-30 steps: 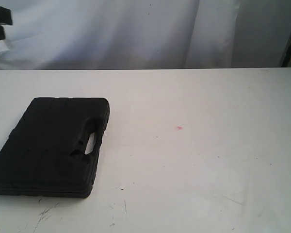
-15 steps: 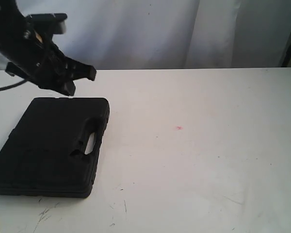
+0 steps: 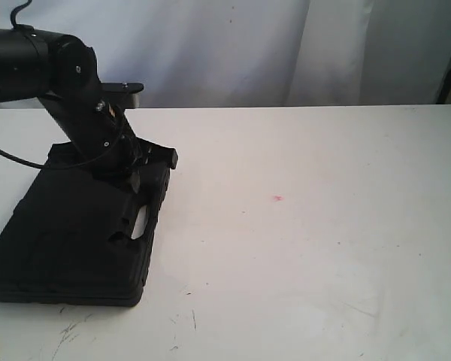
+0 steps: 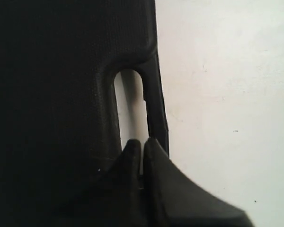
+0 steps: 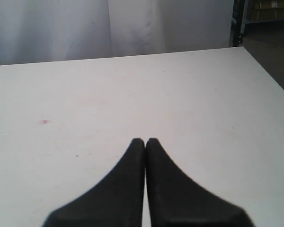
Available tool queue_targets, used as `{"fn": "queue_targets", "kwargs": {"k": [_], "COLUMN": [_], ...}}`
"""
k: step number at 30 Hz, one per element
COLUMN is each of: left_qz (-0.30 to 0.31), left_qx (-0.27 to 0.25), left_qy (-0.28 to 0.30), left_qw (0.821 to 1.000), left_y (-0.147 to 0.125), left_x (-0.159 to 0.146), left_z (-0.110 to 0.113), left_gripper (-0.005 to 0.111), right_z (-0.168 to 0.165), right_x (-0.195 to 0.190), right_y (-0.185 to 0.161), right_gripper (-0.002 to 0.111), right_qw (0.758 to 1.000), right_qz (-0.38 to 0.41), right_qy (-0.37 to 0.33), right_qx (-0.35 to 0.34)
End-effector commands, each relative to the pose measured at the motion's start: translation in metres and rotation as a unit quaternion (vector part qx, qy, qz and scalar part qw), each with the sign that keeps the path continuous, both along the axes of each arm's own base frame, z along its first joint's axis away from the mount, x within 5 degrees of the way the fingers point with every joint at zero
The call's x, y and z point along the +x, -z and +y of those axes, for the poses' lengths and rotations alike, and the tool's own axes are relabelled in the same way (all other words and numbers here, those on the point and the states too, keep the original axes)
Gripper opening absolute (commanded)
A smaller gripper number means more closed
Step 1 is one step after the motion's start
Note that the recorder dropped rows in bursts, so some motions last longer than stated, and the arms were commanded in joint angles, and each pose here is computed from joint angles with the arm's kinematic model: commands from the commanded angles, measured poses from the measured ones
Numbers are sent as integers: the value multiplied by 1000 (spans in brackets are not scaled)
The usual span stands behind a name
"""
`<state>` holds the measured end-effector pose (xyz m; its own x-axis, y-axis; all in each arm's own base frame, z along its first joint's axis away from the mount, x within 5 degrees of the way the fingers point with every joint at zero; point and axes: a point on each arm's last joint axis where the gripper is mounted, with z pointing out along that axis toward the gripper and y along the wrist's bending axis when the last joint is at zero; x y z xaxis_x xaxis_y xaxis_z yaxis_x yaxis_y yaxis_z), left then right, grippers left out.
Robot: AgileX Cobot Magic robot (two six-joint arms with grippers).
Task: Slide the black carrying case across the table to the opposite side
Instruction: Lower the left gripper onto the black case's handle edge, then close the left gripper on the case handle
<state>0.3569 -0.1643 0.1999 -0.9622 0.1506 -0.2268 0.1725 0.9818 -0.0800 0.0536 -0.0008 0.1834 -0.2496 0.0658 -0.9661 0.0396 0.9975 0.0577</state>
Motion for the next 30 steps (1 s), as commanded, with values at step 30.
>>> {"fn": "queue_targets", "kwargs": {"k": [30], "left_qz": [48], "left_qx": [-8], "left_qy": [-40], "left_qw": [998], "left_y": [43], "left_x": [14], "left_z": [-29], "left_gripper": [44], "right_z": [0], "right_x": [0], "right_y": [1], "right_gripper": [0], "right_qw": [1000], "right_qz": [-2], "right_qy": [1], "right_qx": [-1]}}
